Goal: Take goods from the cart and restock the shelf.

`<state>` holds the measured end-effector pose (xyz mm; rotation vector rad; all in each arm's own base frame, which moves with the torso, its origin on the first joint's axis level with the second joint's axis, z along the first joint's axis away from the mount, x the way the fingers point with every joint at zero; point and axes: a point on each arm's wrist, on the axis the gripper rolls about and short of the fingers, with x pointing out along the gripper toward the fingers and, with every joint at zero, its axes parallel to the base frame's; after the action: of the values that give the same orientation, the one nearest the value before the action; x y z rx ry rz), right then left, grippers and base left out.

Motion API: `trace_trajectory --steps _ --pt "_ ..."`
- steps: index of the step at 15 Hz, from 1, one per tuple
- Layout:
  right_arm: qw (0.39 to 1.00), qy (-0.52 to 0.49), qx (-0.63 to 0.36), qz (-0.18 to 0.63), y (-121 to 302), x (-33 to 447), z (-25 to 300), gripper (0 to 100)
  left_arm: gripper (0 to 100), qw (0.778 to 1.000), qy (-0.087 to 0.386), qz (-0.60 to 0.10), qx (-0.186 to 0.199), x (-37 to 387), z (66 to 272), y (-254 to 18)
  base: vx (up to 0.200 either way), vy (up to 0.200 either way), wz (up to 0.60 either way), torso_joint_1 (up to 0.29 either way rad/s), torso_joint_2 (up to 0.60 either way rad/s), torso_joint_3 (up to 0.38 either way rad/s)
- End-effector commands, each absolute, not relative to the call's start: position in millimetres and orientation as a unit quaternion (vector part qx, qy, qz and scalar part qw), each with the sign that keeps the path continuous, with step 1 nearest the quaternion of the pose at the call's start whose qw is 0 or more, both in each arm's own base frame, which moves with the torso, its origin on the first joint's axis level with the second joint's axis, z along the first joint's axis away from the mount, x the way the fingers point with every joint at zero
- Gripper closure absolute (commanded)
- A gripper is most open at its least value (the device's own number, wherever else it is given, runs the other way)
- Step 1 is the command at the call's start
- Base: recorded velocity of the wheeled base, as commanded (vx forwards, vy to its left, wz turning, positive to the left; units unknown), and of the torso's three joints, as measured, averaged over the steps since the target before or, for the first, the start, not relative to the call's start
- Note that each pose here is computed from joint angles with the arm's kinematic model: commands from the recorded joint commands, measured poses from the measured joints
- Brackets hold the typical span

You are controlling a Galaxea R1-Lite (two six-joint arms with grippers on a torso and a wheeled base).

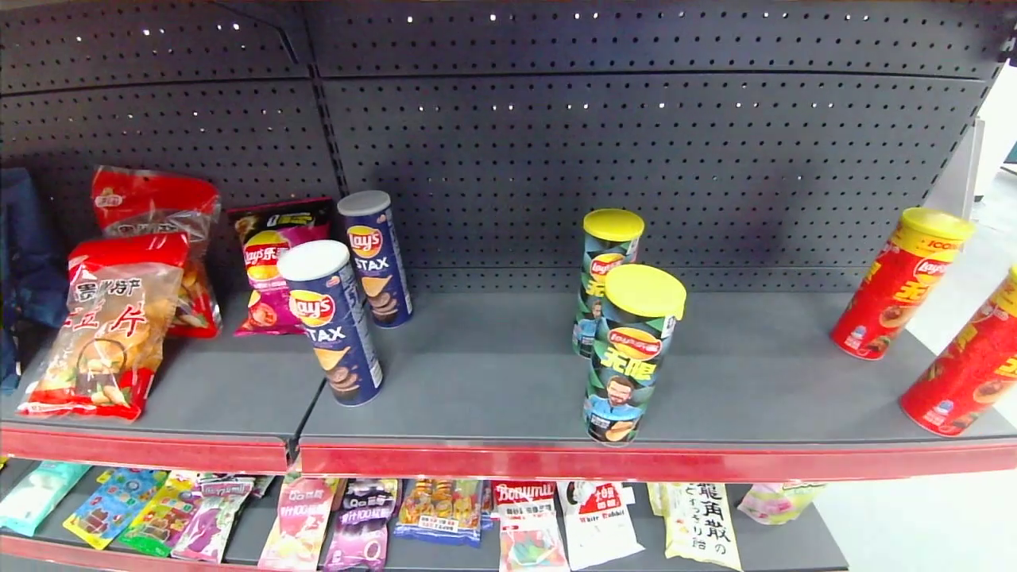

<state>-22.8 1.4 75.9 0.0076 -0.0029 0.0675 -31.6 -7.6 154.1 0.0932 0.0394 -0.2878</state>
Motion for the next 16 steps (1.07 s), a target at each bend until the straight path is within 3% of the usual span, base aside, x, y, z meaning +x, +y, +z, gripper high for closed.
trace_trajectory --steps 1,3,5,8,10,13,15,16 --pt "0.999 -0.001 0.004 0.034 1.4 -22.9 75.8 0 0 0.989 0.009 -0.137 0.048 -36.7 141.8 -7.6 0.0 0.0 0.0 0.0 0.0 0.0" --pt "0.999 -0.001 0.004 0.034 1.4 -22.9 75.8 0 0 0.994 0.004 -0.098 0.049 -39.5 131.2 -6.2 0.0 0.0 0.0 0.0 0.0 0.0" --pt "0.999 -0.001 0.004 0.034 1.4 -22.9 75.8 0 0 0.998 0.0 -0.064 0.017 -41.1 120.2 -4.4 0.0 0.0 0.0 0.0 0.0 0.0" --pt "0.999 -0.001 0.004 0.034 1.4 -22.9 75.8 0 0 0.999 0.007 -0.049 0.003 -35.1 106.2 -3.2 0.0 0.0 0.0 0.0 0.0 0.0" --pt "0.999 -0.001 0.004 0.034 1.4 -22.9 75.8 0 0 0.997 0.006 -0.071 0.008 -26.3 82.6 -3.6 0.0 0.0 0.0 0.0 0.0 0.0" --pt "0.999 -0.001 0.004 0.034 1.4 -22.9 75.8 0 0 0.998 -0.014 -0.058 0.013 -23.1 80.4 -3.0 0.0 0.0 0.0 0.0 0.0 0.0" --pt "0.999 -0.001 0.004 0.034 1.4 -22.9 75.8 0 0 1.0 -0.012 0.011 0.009 -22.6 79.3 0.1 0.0 0.0 0.0 0.0 0.0 0.0" --pt "0.999 -0.001 0.004 0.034 1.4 -22.9 75.8 0 0 1.0 0.004 -0.002 0.01 -22.7 75.8 -0.5 0.0 0.0 0.0 0.0 0.0 0.0"
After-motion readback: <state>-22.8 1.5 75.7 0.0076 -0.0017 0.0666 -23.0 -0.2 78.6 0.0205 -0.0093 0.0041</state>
